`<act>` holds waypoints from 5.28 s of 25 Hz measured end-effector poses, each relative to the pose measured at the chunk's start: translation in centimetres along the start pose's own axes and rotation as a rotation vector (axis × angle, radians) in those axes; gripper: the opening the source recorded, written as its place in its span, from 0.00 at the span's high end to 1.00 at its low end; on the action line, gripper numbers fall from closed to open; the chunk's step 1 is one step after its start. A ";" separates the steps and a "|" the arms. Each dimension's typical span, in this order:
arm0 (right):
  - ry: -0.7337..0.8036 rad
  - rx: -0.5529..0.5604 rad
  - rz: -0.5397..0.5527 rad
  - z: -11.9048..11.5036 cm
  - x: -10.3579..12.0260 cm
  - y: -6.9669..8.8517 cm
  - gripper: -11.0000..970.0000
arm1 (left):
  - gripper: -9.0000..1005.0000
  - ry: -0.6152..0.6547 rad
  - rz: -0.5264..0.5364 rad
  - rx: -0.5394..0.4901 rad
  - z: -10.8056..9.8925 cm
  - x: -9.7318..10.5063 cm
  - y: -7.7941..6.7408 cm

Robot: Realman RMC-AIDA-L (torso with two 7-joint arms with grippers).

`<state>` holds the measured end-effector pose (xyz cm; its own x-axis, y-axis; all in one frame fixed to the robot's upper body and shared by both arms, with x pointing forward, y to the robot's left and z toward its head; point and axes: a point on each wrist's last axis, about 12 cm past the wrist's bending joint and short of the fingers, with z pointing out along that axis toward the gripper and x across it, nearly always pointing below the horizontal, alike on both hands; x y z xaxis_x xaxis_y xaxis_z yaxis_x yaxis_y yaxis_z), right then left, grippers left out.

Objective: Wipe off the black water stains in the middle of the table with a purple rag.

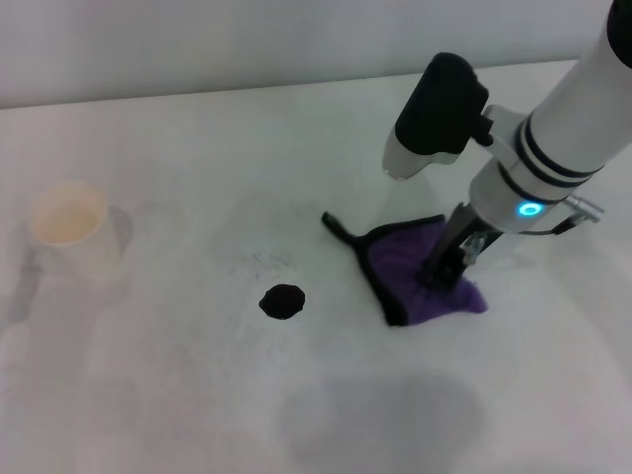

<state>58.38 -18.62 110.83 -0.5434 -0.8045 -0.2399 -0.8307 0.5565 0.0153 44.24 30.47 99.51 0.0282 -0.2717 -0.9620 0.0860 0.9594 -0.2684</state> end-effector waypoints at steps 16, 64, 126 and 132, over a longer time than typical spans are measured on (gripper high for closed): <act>-0.268 -0.211 -0.095 1.9 -2.2 3.6 0.92 | 0.11 -0.006 -0.002 -0.009 0.1 -0.1 0.1; -0.337 -0.167 -0.210 5.3 -4.0 7.2 0.93 | 0.11 -0.018 -0.002 0.020 1.5 -0.4 -0.5; -0.276 -0.009 0.031 1.8 1.5 1.9 0.81 | 0.11 -0.022 0.000 0.018 1.3 -0.4 -0.3; -0.269 0.019 0.031 1.7 1.9 1.5 0.72 | 0.11 -0.022 0.000 0.015 1.2 -0.4 -0.3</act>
<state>56.28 -18.90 108.72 -0.5150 -0.7039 -0.4892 -0.8102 0.5861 0.0096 45.37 30.21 100.05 0.0498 -0.2737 -0.9605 0.1012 0.9581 -0.2678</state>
